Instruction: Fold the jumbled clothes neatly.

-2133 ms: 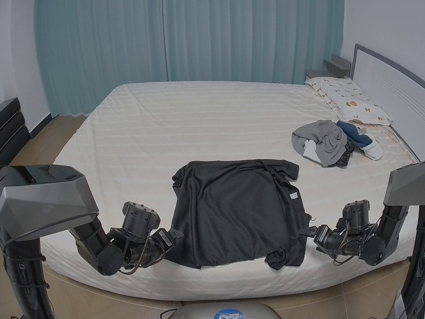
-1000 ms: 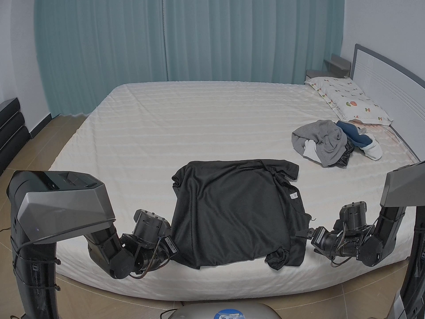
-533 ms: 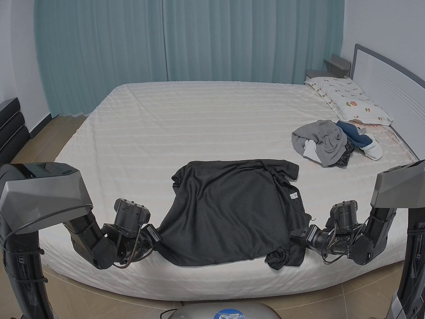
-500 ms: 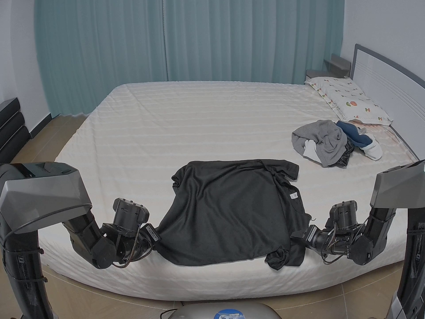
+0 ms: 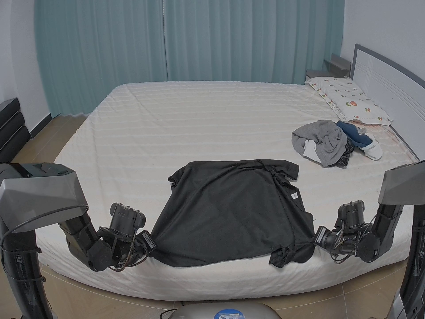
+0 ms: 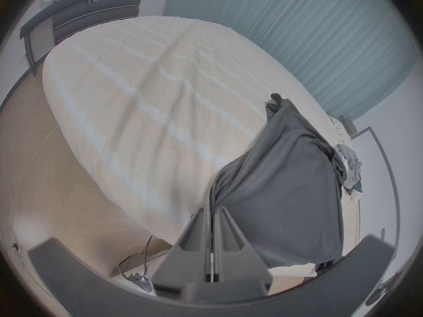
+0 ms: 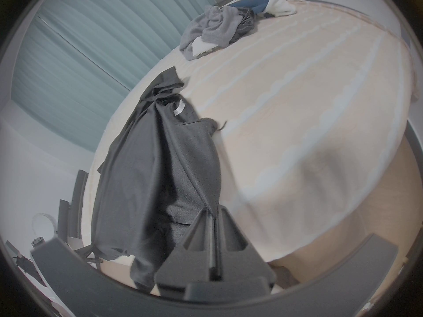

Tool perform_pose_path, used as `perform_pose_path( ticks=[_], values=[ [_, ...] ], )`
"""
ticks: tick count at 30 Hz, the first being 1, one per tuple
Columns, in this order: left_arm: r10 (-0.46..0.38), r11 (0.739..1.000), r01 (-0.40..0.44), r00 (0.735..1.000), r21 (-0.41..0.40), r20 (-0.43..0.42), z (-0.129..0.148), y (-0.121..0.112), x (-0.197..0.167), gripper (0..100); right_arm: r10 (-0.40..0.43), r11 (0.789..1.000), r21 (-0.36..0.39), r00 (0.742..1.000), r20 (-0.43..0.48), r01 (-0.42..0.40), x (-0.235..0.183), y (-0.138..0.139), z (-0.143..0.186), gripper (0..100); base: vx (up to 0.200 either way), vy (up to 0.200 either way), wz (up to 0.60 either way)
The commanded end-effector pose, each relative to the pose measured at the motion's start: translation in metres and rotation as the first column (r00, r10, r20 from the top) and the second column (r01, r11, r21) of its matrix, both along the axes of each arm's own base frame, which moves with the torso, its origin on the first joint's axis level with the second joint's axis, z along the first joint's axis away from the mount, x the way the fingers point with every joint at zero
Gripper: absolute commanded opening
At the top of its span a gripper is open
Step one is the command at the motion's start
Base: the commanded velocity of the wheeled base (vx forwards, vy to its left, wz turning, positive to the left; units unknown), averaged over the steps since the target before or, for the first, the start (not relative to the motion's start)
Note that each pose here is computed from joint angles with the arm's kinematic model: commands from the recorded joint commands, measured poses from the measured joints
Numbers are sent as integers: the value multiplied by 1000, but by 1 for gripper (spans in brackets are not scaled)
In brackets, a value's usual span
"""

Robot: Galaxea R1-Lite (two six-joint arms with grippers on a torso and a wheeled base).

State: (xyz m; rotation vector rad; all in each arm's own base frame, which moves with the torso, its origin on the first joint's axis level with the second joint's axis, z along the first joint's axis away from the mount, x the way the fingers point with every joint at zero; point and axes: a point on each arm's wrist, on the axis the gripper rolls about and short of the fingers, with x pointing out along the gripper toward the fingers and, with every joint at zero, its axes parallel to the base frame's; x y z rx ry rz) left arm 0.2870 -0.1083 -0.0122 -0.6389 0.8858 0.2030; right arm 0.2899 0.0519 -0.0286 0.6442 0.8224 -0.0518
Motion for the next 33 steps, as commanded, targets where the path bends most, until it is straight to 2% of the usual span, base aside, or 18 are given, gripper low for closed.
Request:
perform_pose_path(
  ticks=[1, 7, 8, 12, 18, 21, 27, 28, 29, 33],
  values=[
    [-21, 1000, 22, 999, 18, -44, 0, 0, -8, 0, -36, 998, -56, 999, 35, 38, -5, -31, 30, 0, 0, 0, 0],
    [-34, 998, 39, 993, 44, -114, -1, 0, -18, 0, -24, 997, -77, 999, 31, 26, -11, -50, 46, 0, 0, 0, 0],
    [-45, 997, 52, 991, 53, -128, -2, 0, -20, 0, -17, 994, -106, 999, 28, 19, -12, -57, 46, 0, 0, 0, 0],
    [-56, 995, 67, 987, 67, -152, -3, 1, -25, 0, -21, 990, -140, 999, 35, 26, -12, -67, 47, 0, 0, 0, 0],
    [-65, 994, 80, 982, 79, -175, 0, 2, -29, 0, -31, 989, -143, 998, 49, 38, -10, -71, 49, 0, 0, 0, 0],
    [-75, 993, 89, 980, 72, -183, 5, 2, -31, 0, -58, 987, -143, 995, 84, 69, -5, -79, 54, 0, 0, 0, 0],
    [-87, 994, 99, 979, 55, -187, 4, 1, -29, 0, -44, 989, -140, 998, 41, 49, -3, -76, 42, 0, 0, 0, 0],
    [-87, 994, 99, 979, 54, -184, 4, 1, -29, 100, -38, 989, -140, 999, 27, 41, -2, -74, 37, 0, 0, 0, 0],
    [-87, 994, 98, 980, 51, -181, 4, 1, -28, 100, -34, 990, -136, 999, 15, 35, -1, -72, 33, 100, 0, 0, 0],
    [-97, 994, 102, 981, 25, -169, 7, 0, -26, 100, -37, 992, -124, 999, 11, 38, 4, -70, 26, 100, 0, 0, 0]
  ],
)
